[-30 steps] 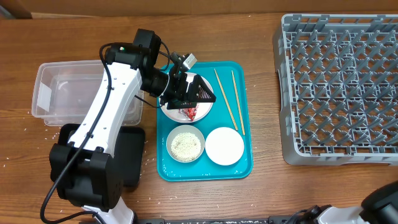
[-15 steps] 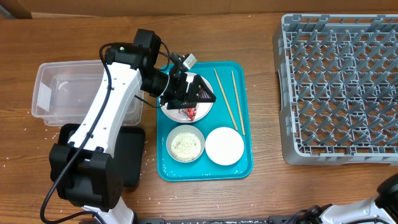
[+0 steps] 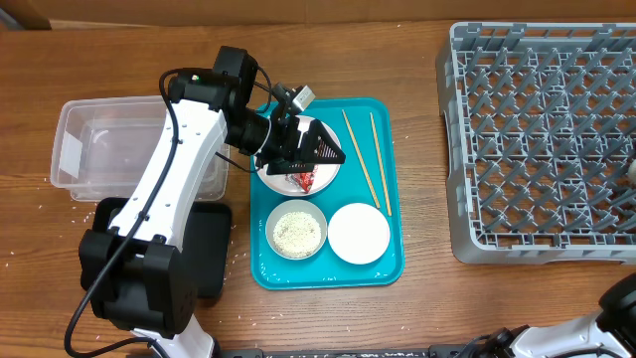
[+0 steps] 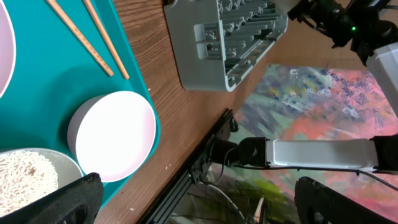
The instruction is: Sort waste into correct bins and load items into the dishwasher
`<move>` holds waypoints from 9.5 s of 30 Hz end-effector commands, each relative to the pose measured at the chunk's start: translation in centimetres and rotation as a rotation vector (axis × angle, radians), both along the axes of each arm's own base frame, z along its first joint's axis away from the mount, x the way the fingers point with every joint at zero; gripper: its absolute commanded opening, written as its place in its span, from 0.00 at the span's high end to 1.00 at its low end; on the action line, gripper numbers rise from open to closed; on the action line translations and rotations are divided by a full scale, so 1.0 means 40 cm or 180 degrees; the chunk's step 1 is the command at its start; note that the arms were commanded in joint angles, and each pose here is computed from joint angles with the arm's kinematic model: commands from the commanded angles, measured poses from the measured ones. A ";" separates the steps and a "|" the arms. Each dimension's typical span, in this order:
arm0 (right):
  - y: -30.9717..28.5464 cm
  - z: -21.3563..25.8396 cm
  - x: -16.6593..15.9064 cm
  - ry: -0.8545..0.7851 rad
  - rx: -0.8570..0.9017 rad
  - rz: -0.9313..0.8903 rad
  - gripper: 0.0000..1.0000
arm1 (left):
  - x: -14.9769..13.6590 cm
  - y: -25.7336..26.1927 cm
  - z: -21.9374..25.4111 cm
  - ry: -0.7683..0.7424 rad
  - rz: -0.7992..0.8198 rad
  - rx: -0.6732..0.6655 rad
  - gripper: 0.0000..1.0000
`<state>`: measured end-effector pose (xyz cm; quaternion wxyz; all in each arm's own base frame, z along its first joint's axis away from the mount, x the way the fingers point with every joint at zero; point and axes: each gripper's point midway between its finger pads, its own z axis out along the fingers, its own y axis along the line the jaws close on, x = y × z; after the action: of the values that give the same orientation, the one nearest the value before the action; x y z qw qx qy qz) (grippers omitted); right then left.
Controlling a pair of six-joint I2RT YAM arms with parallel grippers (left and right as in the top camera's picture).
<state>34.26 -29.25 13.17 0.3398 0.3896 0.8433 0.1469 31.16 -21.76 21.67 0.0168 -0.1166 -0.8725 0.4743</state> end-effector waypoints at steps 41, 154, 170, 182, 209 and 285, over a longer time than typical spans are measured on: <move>0.095 0.040 -0.074 0.0996 -0.0043 -0.1358 0.73 | -0.005 -0.010 0.022 -0.0118 -0.0044 -0.0017 0.00; 0.794 0.342 -0.248 0.0671 -0.0335 0.1217 0.11 | -0.094 -0.131 -0.330 0.0134 0.0009 0.2591 0.96; 1.149 0.437 -0.262 -0.0784 0.0681 0.4230 0.09 | -0.032 -0.047 0.171 -0.0152 -0.0355 -0.1278 0.96; 1.263 0.479 -0.259 -0.1238 0.1134 0.4850 0.13 | -0.038 -0.045 0.213 -0.0159 -0.0321 -0.1587 0.96; 1.266 0.491 -0.199 -0.1483 0.1045 0.4814 0.08 | -0.039 -0.041 0.242 -0.0091 -0.0245 -0.1777 0.96; 0.418 0.047 -0.148 0.2080 -0.0688 -0.0337 0.35 | -0.057 -0.022 0.145 -0.0015 -0.0372 -0.1028 0.00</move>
<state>28.52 -12.15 14.85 0.0969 0.4162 0.9000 -0.0862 28.99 -22.65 26.75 0.0326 -0.1630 -0.7769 0.6073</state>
